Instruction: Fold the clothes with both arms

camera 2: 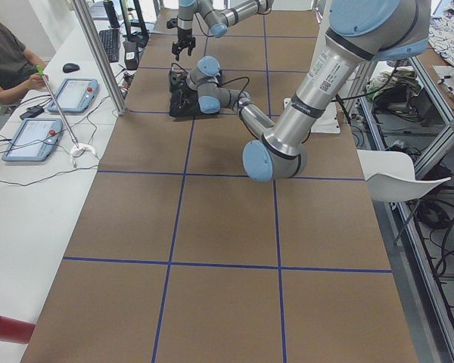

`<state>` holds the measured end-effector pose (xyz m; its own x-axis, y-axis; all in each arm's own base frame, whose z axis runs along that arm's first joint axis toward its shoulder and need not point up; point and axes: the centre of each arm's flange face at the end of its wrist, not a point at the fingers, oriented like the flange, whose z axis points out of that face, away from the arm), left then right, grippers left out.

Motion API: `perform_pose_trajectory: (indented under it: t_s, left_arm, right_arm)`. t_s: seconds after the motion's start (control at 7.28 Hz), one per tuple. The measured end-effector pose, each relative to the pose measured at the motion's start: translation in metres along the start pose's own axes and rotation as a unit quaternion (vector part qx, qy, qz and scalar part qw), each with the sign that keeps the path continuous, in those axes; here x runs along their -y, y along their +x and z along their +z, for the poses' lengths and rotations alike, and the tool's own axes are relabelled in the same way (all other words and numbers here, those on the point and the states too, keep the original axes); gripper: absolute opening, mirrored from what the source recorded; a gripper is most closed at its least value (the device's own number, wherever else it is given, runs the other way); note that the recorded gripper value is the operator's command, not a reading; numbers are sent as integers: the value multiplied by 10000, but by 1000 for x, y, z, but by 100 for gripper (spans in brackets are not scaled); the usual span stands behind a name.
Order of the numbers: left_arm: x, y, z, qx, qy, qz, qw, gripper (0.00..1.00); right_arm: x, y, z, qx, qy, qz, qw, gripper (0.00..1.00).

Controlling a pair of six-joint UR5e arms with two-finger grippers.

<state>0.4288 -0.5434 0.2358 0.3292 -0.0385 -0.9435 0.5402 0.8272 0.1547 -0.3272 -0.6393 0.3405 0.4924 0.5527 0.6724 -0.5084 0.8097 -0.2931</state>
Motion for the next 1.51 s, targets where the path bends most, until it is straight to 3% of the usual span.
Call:
perform_pose_trajectory:
  t_s: [0.14, 0.27, 0.55, 0.82, 0.96, 1.24, 1.51]
  left_arm:
    - [-3, -50, -38, 153, -42, 797, 9967, 100]
    - [8, -98, -67, 328, -152, 1525, 9876, 100]
    - [60, -182, -119, 556, -499, 2622, 9621, 100]
    - [122, -273, -174, 787, -747, 3476, 9314, 100]
    - [145, -314, -195, 871, -908, 3735, 9190, 100]
    - [181, -374, -232, 1054, -1274, 3944, 9039, 100]
    - [187, -406, -246, 1210, -1595, 3987, 8949, 100]
  right_arm:
    - [22, 49, -8, -63, 40, -540, 9985, 100]
    - [56, 105, -20, -157, 51, -1072, 9941, 100]
    - [118, 214, -47, -308, 42, -1857, 9821, 100]
    - [154, 309, -72, -327, -47, -2454, 9688, 100]
    - [156, 340, -76, -257, -183, -2796, 9596, 100]
    - [159, 382, -78, -275, -399, -3336, 9415, 100]
    - [168, 395, -90, -401, -604, -3537, 9326, 100]
